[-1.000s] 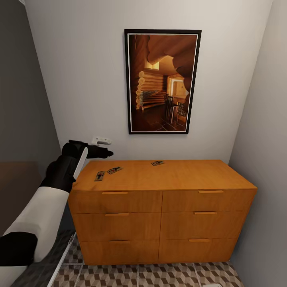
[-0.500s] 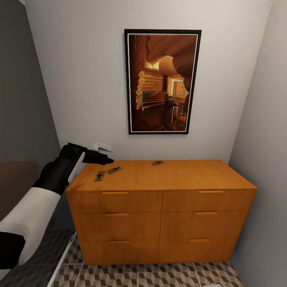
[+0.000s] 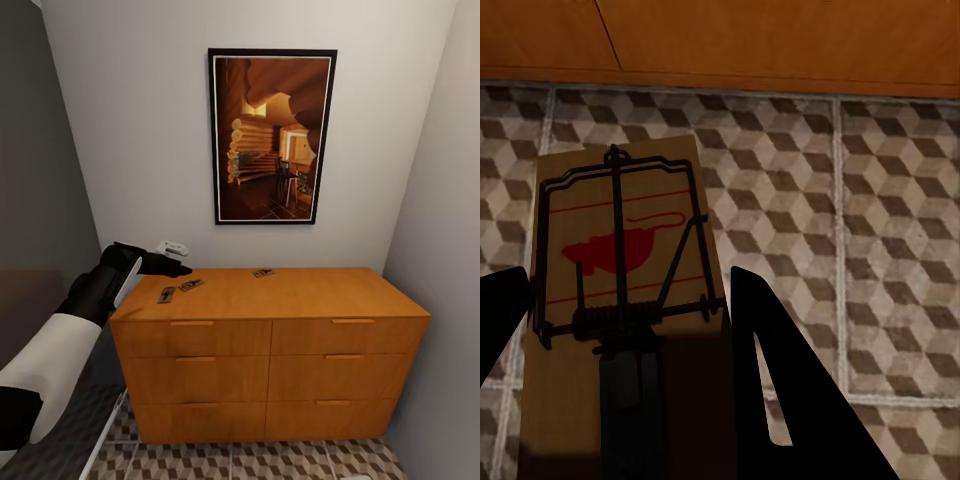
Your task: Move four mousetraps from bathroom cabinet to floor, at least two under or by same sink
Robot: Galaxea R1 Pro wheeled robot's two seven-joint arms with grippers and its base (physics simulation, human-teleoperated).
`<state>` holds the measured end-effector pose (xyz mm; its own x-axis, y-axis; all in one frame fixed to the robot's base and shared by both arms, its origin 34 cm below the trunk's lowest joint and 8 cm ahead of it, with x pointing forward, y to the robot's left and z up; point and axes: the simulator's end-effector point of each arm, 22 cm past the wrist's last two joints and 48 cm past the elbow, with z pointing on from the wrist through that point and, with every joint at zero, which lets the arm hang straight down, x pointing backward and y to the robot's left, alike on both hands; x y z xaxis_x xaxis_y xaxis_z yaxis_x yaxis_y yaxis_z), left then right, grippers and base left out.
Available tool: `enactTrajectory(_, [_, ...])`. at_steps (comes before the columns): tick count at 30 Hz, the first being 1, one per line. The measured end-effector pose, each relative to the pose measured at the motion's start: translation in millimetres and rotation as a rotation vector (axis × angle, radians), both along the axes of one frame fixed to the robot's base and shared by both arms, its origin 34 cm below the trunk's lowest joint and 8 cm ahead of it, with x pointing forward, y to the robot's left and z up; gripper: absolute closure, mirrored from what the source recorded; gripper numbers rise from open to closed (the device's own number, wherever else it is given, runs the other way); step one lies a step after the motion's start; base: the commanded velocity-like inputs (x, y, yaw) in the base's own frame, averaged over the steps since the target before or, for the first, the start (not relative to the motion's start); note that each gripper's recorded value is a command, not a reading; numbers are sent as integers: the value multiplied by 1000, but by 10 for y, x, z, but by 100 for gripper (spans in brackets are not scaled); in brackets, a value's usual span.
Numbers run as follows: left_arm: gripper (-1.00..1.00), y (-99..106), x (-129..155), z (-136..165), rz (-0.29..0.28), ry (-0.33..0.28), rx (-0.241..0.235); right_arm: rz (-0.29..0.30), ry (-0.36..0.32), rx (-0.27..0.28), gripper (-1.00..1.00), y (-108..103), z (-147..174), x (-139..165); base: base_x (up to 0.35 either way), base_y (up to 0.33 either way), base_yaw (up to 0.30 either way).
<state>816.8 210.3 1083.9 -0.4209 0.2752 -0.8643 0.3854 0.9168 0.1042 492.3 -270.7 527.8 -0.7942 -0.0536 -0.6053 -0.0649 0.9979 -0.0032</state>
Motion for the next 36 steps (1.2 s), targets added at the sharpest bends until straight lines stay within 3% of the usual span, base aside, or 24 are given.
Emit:
enactTrajectory(17, [-100,12,9,-167,1,34,12,7,24,11,100,56,-77,-151,84,35,0])
enactTrajectory(21, [-100,-52,-18,-199,-34,41,11,6,25,10,100,45,-79,-157,3,2,0])
enactTrajectory(26, [-100,-93,-104,-163,-149,26,-10,5,26,8,100,39,-83,-166,0,0,0])
enactTrajectory(36, [-100,37,-151,-179,-178,29,5,4,28,7,100,38,-88,-175,0,0,0])
